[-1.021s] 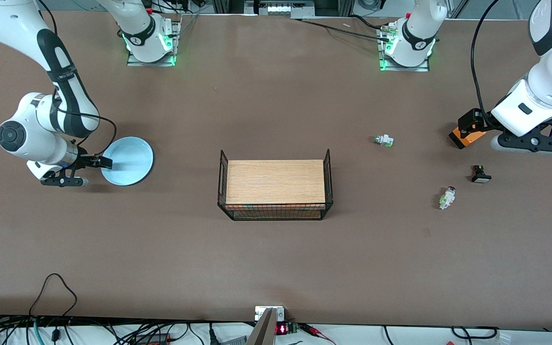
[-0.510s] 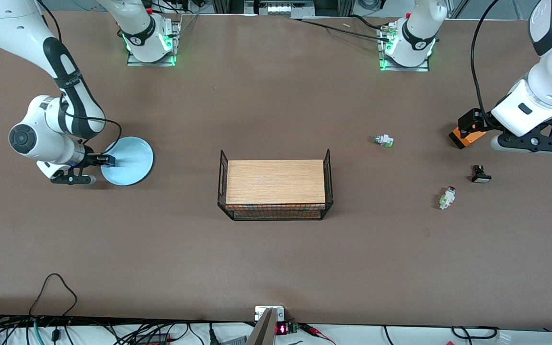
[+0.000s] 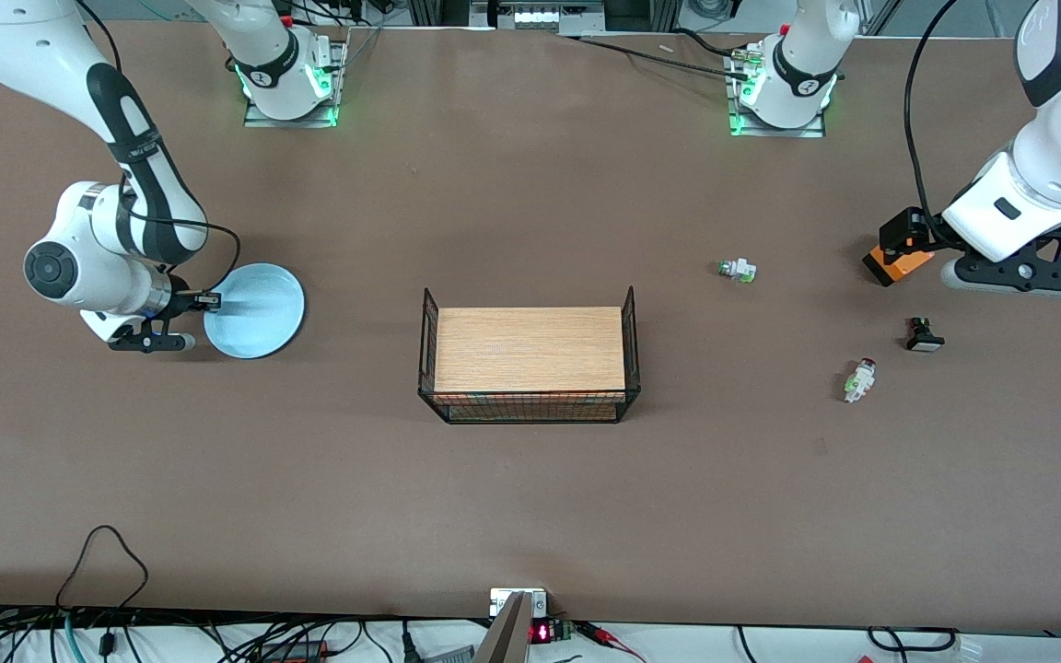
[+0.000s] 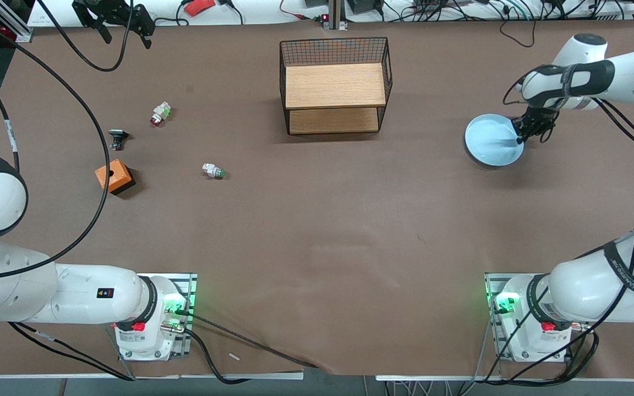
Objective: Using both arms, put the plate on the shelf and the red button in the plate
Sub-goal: 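Grasp the plate rim with the right gripper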
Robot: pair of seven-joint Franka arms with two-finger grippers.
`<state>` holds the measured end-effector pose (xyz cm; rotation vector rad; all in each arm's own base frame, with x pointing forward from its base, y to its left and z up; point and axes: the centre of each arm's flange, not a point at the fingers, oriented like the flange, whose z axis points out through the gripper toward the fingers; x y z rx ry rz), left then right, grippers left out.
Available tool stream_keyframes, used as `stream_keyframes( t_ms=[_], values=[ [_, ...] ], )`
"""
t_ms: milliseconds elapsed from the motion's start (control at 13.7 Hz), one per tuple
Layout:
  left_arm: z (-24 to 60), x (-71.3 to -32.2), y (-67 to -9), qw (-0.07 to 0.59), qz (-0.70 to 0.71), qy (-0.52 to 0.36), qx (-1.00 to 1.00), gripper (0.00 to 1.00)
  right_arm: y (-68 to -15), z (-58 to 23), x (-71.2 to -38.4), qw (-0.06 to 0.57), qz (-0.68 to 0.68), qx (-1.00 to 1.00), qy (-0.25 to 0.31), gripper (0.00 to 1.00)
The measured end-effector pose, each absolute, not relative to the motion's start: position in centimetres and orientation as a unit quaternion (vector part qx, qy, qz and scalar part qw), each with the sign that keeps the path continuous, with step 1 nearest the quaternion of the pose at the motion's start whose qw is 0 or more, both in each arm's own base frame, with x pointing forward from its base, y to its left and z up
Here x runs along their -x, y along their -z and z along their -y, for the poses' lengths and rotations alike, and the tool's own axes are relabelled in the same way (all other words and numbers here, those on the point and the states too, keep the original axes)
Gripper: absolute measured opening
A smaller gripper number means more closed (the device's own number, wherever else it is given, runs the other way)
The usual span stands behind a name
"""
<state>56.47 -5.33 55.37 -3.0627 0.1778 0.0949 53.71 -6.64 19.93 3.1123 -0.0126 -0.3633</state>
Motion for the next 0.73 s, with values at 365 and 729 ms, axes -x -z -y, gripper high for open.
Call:
stream_keyframes(
  t_ms=[365,729],
  values=[
    [5.6,-56.2,-55.3,0.037,-0.057,-0.039,0.997,1.0,-30.2,5.6,-55.6,-0.001,0.005,-0.993,0.115,0.03],
    [5.5,-56.5,-57.5,0.035,-0.054,-0.023,0.998,1.0,-40.7,4.8,-56.9,-0.036,0.016,-0.991,0.125,0.03]
  ],
)
